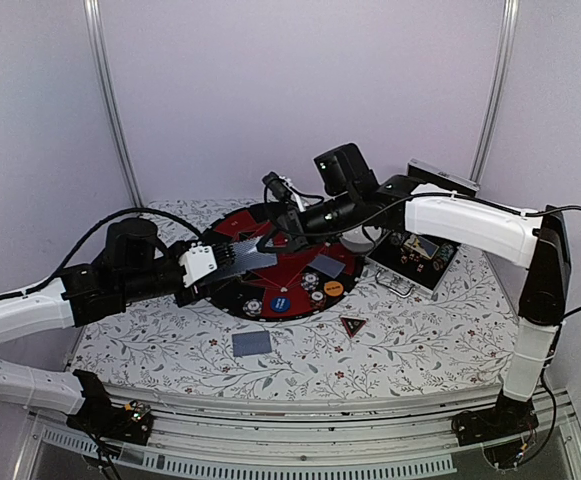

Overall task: Distribute texas hold em gaming equipment
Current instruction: Distribute the poker card in the big blind area.

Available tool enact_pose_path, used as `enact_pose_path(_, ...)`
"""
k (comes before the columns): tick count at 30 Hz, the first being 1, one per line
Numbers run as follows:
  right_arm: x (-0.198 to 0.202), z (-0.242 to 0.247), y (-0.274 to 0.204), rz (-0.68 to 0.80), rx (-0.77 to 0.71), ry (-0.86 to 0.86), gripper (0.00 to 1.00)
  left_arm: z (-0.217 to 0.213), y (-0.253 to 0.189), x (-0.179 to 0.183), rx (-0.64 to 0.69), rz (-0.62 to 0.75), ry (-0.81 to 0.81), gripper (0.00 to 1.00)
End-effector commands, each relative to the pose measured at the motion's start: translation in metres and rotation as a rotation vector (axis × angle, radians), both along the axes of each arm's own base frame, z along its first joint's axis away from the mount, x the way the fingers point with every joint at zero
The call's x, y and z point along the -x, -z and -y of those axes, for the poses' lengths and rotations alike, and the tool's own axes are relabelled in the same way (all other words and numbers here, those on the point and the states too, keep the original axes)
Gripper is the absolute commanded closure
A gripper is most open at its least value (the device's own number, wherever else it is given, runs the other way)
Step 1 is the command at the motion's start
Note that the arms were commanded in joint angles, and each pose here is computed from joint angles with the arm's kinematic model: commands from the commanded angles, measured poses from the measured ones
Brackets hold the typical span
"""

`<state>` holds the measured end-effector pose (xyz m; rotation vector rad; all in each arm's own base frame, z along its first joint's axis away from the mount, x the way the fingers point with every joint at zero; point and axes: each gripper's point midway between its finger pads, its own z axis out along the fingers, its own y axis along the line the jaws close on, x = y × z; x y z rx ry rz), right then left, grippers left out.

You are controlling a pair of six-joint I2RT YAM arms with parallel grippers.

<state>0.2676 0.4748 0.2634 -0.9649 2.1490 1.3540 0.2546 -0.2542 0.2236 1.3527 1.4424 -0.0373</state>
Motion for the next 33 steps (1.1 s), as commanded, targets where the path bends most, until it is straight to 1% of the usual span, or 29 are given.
enact_pose_path(1, -0.019, 0.030, -0.043, 0.089, -0.023, 0.080, 0.98, 0.003, -0.012, -0.001, 0.035, 0.029, 0.015, 0.47)
enact_pose_path(3, -0.030, 0.047, -0.057, 0.118, -0.041, 0.126, 0.98, 0.003, -0.011, -0.001, 0.036, 0.028, 0.015, 0.47)
enact_pose_path(5, -0.047, 0.070, -0.066, 0.153, -0.052, 0.214, 0.98, 0.003, -0.012, 0.000, 0.036, 0.029, 0.016, 0.47)
enact_pose_path(6, -0.063, 0.085, -0.068, 0.166, -0.060, 0.278, 0.98, 0.003, -0.011, 0.000, 0.036, 0.028, 0.019, 0.47)
enact_pose_path(8, -0.084, 0.107, -0.062, 0.128, -0.087, 0.399, 0.98, 0.003, -0.011, 0.000, 0.037, 0.026, 0.018, 0.47)
enact_pose_path(10, -0.108, 0.126, -0.040, 0.093, -0.084, 0.534, 0.98, 0.003, -0.011, 0.000, 0.035, 0.026, 0.018, 0.47)
enact_pose_path(13, -0.137, 0.142, 0.001, 0.037, -0.081, 0.680, 0.98, 0.003, -0.011, 0.000, 0.035, 0.026, 0.016, 0.47)
enact_pose_path(15, -0.155, 0.146, 0.025, 0.015, -0.095, 0.740, 0.98, 0.003, -0.011, 0.000, 0.036, 0.026, 0.017, 0.47)
enact_pose_path(17, -0.173, 0.146, 0.051, -0.012, -0.062, 0.795, 0.98, 0.003, -0.011, 0.000, 0.037, 0.025, 0.019, 0.47)
enact_pose_path(21, -0.203, 0.141, 0.101, -0.044, 0.011, 0.838, 0.98, 0.002, -0.012, 0.000, 0.037, 0.029, 0.017, 0.47)
enact_pose_path(24, -0.216, 0.141, 0.136, -0.092, 0.052, 0.851, 0.98, 0.001, -0.012, 0.001, 0.036, 0.034, 0.013, 0.47)
enact_pose_path(27, -0.219, 0.141, 0.161, -0.134, 0.078, 0.847, 0.98, 0.001, -0.013, 0.001, 0.040, 0.038, 0.013, 0.47)
enact_pose_path(33, -0.214, 0.148, 0.192, -0.173, 0.141, 0.847, 0.98, 0.002, -0.011, 0.001, 0.038, 0.032, 0.018, 0.47)
